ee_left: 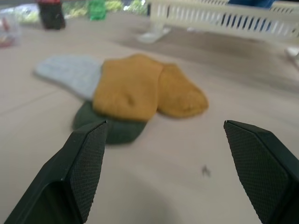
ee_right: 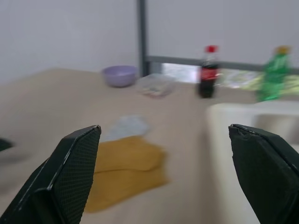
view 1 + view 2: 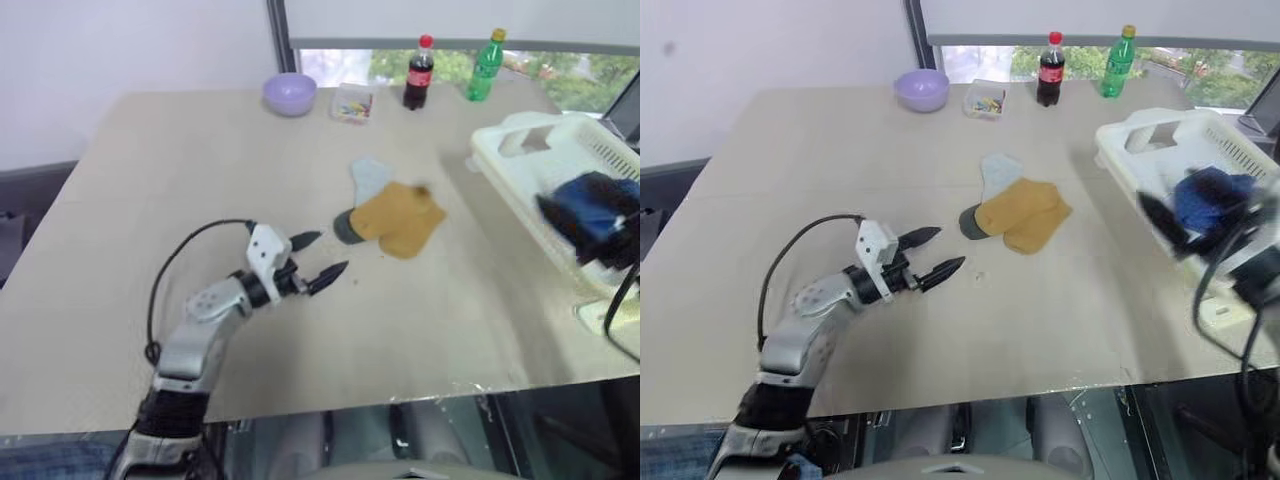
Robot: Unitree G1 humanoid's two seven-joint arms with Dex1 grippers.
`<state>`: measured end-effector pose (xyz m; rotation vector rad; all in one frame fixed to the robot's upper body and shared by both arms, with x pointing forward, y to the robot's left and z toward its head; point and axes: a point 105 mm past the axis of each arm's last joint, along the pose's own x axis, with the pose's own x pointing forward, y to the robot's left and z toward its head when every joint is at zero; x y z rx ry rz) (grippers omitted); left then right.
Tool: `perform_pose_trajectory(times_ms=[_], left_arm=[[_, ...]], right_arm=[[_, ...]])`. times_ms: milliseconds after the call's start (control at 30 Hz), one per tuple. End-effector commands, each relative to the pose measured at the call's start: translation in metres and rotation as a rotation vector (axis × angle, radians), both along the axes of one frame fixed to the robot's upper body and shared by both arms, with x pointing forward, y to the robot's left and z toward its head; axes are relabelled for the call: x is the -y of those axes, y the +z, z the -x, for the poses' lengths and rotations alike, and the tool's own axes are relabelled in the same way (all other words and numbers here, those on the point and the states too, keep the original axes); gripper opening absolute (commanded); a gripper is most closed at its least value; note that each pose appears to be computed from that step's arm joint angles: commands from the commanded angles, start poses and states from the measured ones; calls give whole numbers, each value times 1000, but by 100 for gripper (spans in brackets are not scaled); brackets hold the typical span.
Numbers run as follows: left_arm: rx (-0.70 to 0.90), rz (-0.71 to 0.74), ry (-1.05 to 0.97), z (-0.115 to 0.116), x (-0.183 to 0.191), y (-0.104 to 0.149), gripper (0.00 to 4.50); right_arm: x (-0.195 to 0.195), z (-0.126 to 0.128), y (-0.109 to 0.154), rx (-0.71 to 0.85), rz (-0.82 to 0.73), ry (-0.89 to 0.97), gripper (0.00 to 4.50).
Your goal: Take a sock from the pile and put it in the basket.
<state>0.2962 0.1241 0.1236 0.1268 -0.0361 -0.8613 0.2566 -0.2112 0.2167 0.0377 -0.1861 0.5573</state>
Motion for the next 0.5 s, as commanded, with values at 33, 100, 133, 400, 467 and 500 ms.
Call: perform_pose_trajectory(times_ms=[33,100,133,400,467,500], left_arm=[[68,-37,46,11,-9,11,424],[60,-52,114,22,-23,5,424],[60,-55,146,26,-29,3,424],[-10,-84,257,61,-67,-25,424],[4,-94,263,65,-68,-26,424],[10,-95,261,67,-68,-26,424]], right_arm=[[-27,18,-20,-20,3,117,447],[-31,34,-64,-110,131,179,447],[-29,40,-79,-154,178,196,447],[22,60,-125,-288,253,188,447],[31,60,-130,-297,242,184,447],[34,59,-131,-295,234,182,447]])
